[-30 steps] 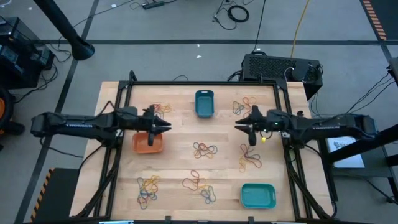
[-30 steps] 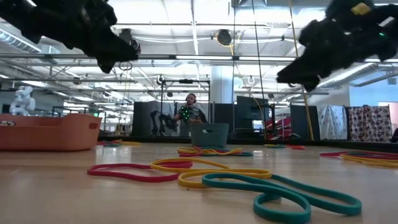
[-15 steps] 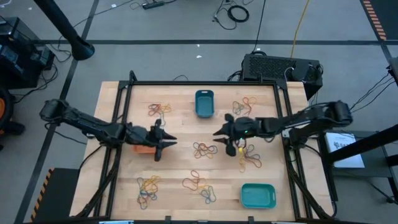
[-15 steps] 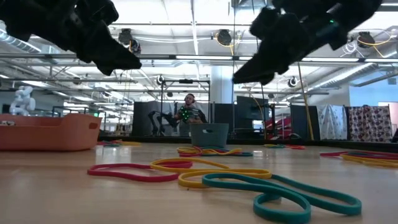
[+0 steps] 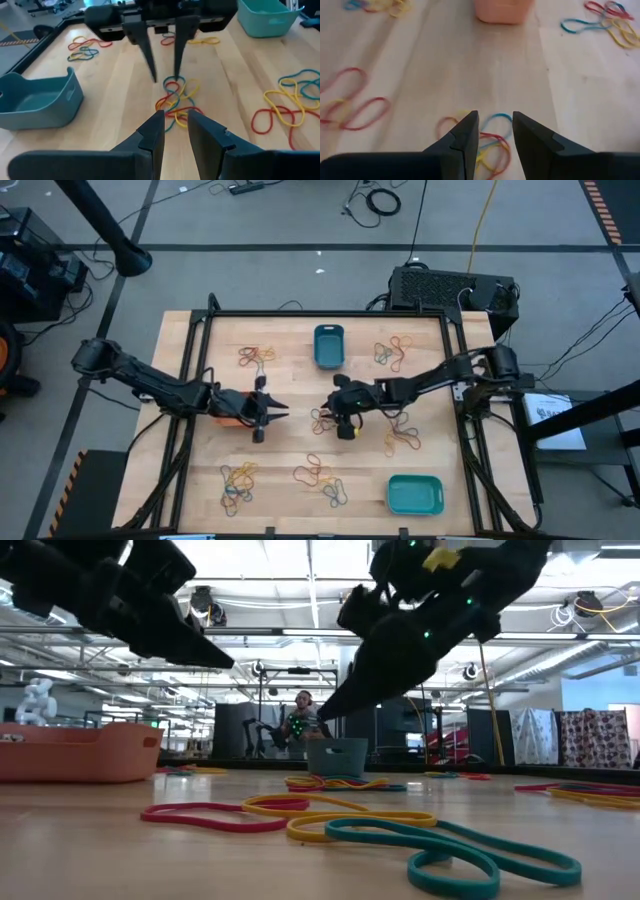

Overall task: Sort rubber bands into baskets
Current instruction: Put the center red rubber band into the blue bin

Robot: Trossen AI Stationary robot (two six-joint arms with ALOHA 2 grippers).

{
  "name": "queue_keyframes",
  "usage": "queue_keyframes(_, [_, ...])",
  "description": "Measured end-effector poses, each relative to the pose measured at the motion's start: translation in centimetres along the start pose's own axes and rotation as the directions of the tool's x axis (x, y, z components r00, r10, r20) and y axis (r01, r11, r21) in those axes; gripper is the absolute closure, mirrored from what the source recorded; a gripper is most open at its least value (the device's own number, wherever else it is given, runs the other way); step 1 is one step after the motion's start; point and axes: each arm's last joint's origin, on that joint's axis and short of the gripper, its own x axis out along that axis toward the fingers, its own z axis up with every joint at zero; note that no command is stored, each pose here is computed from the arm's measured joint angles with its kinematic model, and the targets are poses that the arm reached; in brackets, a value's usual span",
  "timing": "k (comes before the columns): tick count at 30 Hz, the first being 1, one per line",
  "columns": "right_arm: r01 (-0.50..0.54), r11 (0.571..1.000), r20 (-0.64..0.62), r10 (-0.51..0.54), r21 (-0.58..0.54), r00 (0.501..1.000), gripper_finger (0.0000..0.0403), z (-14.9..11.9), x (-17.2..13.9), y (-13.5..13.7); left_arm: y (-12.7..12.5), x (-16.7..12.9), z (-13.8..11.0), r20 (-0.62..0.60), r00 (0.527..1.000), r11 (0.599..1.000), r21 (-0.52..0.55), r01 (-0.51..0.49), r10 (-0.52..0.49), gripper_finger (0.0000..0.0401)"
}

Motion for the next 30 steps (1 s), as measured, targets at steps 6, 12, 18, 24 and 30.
queue_keyframes(6, [0.05, 0.999, -0.053, -0.05, 0.005, 0.997, 0.0289, -1.2, 1.1, -1.1, -0.2, 0.9, -0.7, -0.03, 1.0, 1.0, -0.007, -0.006, 0.006, 0.0308])
queue_keyframes(12, [0.05, 0.999, -0.061, -0.049, 0.009, 0.997, 0.0289, -1.5, 1.3, -1.2, 0.0, 1.9, -0.8, -0.001, 1.0, 0.999, 0.032, -0.025, 0.025, 0.0308])
queue_keyframes(18, [0.042, 0.999, -0.042, -0.043, -0.011, 0.998, 0.0286, -1.3, 1.3, -0.9, 1.1, 2.1, -0.4, 0.042, 0.993, 0.985, 0.134, -0.112, 0.107, 0.0308])
queue_keyframes(24, [0.041, 0.999, -0.06, -0.043, -0.032, 0.997, 0.0259, -1.5, 1.4, -0.9, 1.1, 1.9, -0.5, 0.022, 0.995, 0.995, -0.034, -0.098, 0.099, 0.0308])
queue_keyframes(30, [0.052, 0.998, -0.085, -0.055, -0.04, 0.995, 0.0232, -1.8, 1.4, -1.0, 0.9, 1.8, -0.1, 0.064, 0.995, 0.995, -0.067, -0.076, 0.08, 0.0308])
